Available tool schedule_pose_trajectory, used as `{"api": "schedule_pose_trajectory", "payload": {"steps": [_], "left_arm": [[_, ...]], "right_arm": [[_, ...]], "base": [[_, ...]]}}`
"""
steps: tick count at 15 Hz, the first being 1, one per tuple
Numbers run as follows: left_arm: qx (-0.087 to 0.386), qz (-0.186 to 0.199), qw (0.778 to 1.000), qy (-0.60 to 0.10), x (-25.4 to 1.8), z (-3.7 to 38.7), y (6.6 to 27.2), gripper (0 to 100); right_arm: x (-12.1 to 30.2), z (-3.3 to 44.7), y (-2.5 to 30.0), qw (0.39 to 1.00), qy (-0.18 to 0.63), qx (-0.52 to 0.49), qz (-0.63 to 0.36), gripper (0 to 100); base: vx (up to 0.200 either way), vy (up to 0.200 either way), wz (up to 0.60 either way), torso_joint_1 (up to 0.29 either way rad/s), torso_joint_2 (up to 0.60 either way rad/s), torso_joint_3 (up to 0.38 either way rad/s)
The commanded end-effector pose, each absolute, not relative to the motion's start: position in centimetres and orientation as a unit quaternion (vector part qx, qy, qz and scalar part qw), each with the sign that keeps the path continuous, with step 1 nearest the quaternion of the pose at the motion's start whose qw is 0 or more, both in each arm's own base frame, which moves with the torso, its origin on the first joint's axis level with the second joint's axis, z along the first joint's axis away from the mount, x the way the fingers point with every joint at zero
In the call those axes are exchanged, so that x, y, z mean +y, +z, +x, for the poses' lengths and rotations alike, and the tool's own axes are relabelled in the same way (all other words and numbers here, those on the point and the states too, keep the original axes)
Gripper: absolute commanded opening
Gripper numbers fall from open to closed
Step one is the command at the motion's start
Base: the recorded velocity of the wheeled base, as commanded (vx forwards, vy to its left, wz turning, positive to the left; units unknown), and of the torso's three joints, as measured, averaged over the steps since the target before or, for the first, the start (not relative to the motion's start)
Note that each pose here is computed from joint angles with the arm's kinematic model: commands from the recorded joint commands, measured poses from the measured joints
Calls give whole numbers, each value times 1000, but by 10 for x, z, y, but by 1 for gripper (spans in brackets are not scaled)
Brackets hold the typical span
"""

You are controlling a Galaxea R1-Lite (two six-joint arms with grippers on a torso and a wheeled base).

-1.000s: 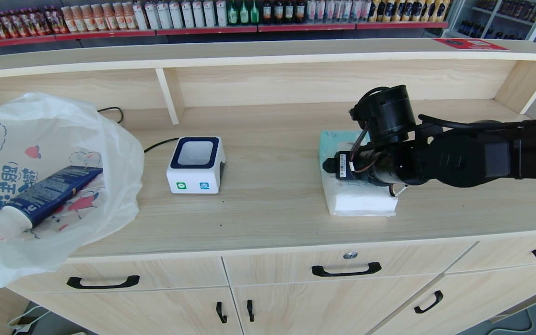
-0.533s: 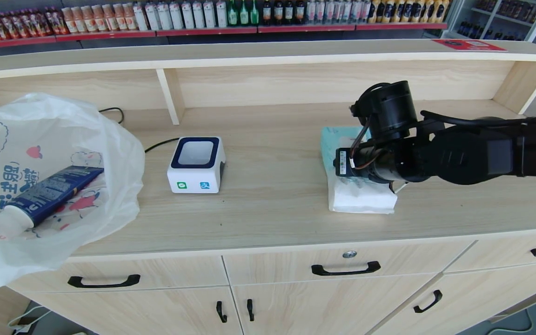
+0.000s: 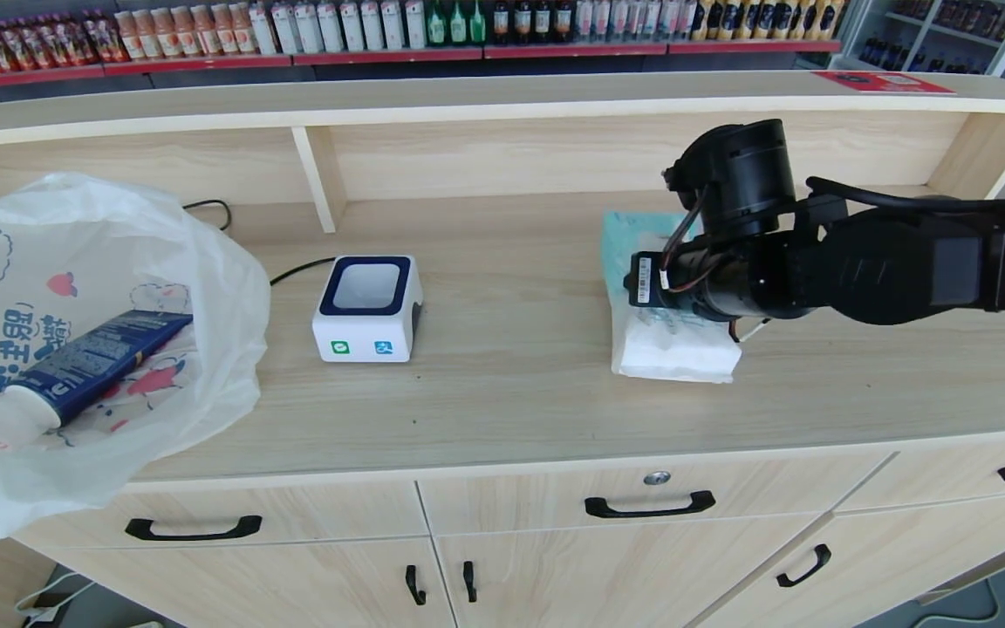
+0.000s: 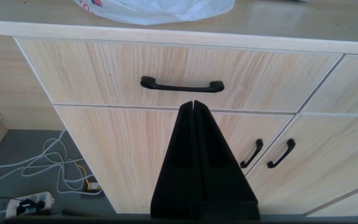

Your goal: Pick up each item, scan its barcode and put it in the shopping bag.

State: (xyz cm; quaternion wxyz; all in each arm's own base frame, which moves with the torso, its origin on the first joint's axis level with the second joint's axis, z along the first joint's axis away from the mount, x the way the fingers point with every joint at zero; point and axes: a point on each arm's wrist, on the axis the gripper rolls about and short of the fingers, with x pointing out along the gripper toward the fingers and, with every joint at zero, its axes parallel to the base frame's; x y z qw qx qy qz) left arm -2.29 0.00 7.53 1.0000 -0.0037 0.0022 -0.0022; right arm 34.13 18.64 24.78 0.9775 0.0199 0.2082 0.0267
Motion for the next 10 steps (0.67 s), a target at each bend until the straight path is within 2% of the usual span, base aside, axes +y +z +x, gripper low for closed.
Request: {"api": "schedule_pose_trajectory", "payload": {"steps": [1, 8, 10], "left_arm": [[2, -4, 1000, -2, 0, -23, 75, 0], [2, -3, 1000, -2, 0, -23, 75, 0], [2, -3, 1000, -2, 0, -23, 75, 0]], "right_arm": [[184, 334, 271, 983, 33, 177, 36, 0], [167, 291, 325, 990, 49, 106, 74, 0], [163, 276, 340, 991, 59, 59, 101, 0]], "base": [[0, 0, 0, 0, 0, 0], [0, 0, 0, 0, 0, 0], [0, 0, 0, 0, 0, 0]]}}
